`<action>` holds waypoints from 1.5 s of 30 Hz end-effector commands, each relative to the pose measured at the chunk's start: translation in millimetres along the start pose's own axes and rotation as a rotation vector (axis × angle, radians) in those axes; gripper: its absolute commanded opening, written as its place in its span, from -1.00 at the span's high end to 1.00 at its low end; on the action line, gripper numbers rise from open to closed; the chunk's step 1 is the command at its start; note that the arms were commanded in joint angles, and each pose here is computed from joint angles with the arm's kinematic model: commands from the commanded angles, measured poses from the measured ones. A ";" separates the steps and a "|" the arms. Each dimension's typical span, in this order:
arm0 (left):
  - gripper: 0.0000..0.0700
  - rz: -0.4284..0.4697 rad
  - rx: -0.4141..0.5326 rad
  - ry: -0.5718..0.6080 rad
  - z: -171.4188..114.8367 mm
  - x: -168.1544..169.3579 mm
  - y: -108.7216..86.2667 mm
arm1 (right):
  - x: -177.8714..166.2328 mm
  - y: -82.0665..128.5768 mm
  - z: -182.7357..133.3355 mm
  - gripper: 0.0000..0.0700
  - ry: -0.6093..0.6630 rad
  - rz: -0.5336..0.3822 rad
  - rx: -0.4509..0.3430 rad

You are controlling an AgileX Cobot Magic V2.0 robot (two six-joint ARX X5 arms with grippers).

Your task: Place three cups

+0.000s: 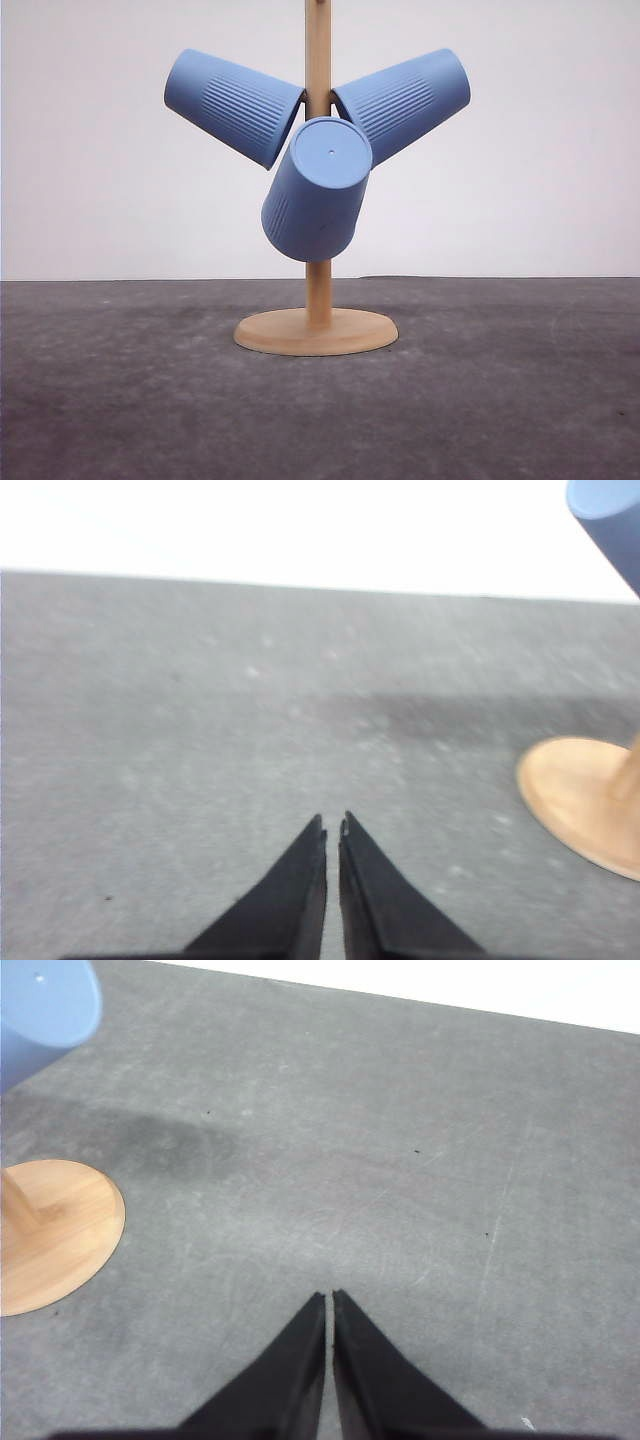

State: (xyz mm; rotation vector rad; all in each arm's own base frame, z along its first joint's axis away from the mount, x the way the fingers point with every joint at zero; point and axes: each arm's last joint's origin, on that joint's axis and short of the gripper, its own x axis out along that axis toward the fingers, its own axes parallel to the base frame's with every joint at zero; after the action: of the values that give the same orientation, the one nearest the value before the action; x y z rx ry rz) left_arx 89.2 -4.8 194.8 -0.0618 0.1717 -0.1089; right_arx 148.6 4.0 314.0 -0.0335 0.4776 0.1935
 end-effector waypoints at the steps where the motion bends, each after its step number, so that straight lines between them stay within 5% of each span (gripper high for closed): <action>1: 1.00 0.018 0.015 -0.028 -7.3 -0.3 1.3 | -0.7 -0.1 3.1 0.97 -0.015 -0.004 -0.014; 10: 1.00 0.023 0.013 -0.002 -42.6 13.7 4.6 | -0.8 -0.2 3.4 0.97 -0.017 -0.004 -0.014; 31: 1.00 0.022 0.011 0.001 -42.6 13.6 4.5 | -0.8 -0.2 3.5 0.97 -0.018 -0.005 -0.016; 35: 1.00 0.022 0.011 0.001 -42.6 13.6 4.5 | -1.8 -0.6 3.3 0.97 -0.019 -0.024 -0.103; 45: 1.00 0.022 0.011 0.001 -42.6 13.6 4.5 | 0.7 1.4 -76.8 0.97 -0.158 -0.172 -0.011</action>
State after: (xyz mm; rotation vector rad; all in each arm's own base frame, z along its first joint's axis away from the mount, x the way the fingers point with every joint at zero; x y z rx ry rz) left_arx 95.0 -4.1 155.2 -0.0545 0.1582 -0.0897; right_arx 115.8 0.0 254.7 -0.1138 0.3234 0.0479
